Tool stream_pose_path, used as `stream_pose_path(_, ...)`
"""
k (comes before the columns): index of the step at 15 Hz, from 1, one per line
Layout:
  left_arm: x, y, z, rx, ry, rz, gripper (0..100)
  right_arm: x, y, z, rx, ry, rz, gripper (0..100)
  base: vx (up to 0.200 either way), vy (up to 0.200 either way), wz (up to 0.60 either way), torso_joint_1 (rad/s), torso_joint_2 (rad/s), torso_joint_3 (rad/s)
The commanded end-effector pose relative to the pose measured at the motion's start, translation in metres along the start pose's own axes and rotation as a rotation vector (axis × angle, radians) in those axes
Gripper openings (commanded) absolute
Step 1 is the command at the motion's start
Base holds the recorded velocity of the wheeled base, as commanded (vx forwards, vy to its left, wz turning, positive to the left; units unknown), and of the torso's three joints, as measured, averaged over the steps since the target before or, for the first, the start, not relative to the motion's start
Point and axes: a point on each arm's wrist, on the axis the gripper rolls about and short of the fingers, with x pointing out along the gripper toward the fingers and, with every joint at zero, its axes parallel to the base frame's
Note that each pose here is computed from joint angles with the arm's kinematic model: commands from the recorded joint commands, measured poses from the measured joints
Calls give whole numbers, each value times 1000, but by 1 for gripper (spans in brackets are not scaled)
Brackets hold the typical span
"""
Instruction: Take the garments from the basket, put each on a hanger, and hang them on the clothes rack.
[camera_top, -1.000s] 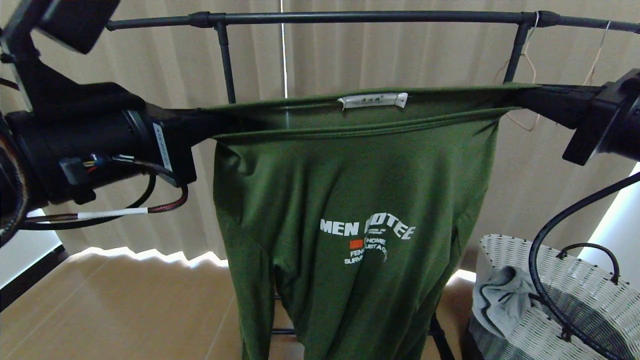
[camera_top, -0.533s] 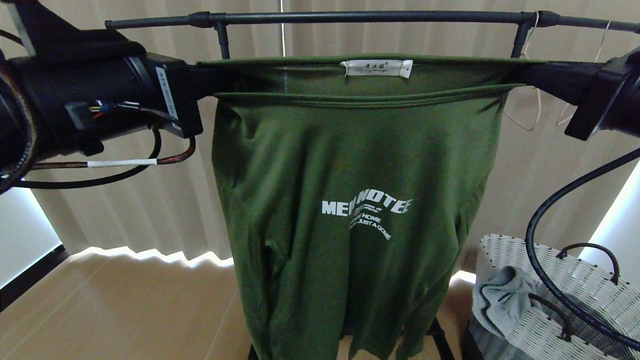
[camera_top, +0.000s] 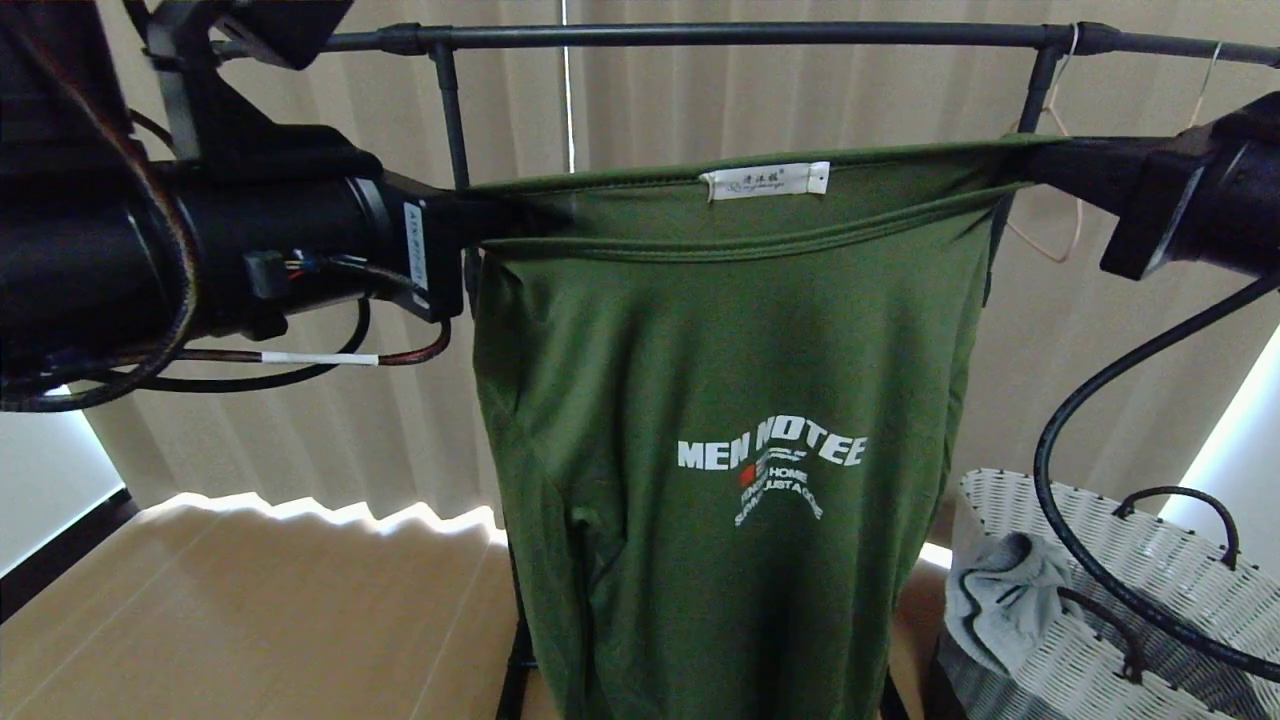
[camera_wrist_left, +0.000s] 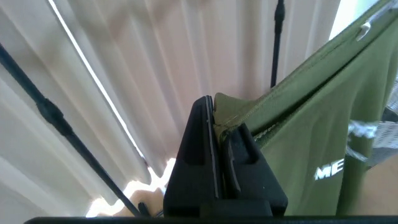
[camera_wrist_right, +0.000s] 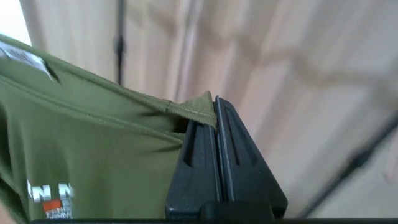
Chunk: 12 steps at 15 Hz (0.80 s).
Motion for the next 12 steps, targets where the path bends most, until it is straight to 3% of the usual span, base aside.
stream_pose_path(1,23,0,-8,-2,34,-1,0,-7,-4,-1,2,22,-25,0,0,0,0,0,0,0)
stream_pose_path(4,42,1,-3,-9,21,1,0,-40,-2,6,4,46,-15,0,0,0,0,0,0,0)
stream_pose_path(7,55,2,-4,-4,5,7,0,-51,2,4,3,56,5,0,0,0,0,0,0,0)
stream_pose_path(12,56,1,-7,-4,10,9,0,-68,26,4,-17,36,150,0,0,0,0,0,0,0)
